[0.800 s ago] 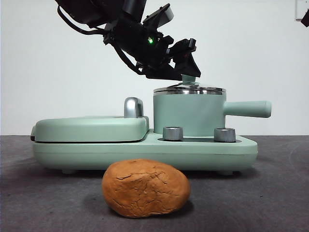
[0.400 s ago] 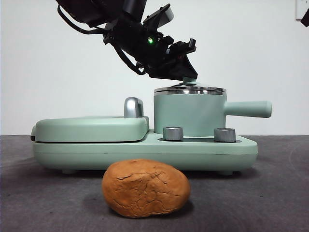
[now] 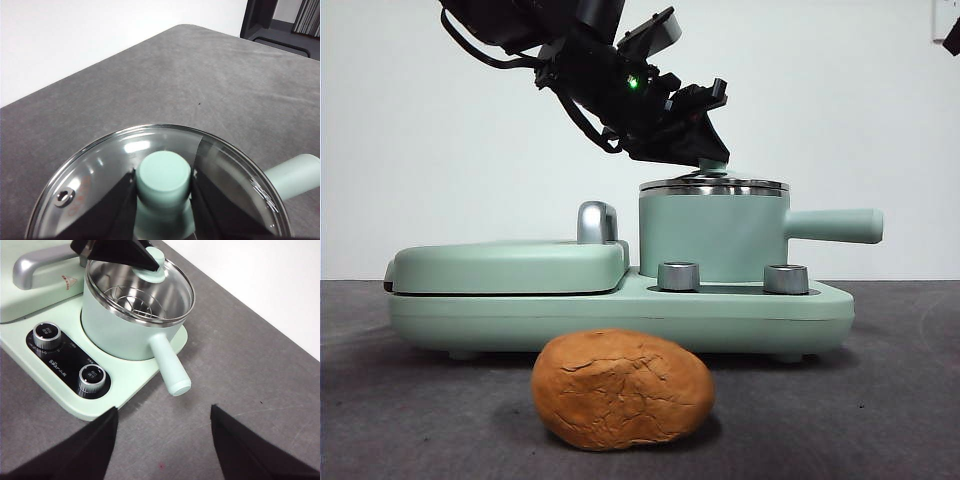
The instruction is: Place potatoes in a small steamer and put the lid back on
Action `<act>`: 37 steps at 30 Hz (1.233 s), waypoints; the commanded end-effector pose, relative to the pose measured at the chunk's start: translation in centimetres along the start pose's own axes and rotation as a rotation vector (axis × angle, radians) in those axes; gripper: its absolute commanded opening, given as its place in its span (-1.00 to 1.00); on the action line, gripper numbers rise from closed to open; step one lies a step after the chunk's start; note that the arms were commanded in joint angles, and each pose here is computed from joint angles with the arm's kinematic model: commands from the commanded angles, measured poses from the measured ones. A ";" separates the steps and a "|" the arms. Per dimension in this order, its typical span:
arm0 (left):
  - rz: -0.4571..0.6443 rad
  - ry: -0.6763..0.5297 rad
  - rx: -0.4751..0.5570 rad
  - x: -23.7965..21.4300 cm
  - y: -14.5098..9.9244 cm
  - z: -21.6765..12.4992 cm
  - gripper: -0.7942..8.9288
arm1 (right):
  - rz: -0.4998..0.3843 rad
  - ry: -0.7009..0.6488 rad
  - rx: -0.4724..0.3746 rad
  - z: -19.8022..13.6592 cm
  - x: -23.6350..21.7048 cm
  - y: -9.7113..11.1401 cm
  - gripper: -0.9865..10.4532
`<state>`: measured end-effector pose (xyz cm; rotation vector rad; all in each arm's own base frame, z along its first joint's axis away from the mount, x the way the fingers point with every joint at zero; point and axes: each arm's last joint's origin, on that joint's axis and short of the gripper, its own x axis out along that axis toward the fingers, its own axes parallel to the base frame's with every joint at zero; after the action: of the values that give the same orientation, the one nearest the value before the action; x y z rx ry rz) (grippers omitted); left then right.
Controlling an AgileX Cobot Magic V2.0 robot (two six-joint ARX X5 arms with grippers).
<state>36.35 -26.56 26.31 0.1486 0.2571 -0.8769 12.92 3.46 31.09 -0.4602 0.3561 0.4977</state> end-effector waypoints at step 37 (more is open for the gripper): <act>0.278 0.215 -0.120 -18.0 2.1 6.1 -0.81 | 0.369 -0.022 -0.119 2.0 3.0 4.5 -0.24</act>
<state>28.42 -13.62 36.36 0.1593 0.5263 -0.5699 13.36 8.67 29.50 -0.5165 0.4071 0.8706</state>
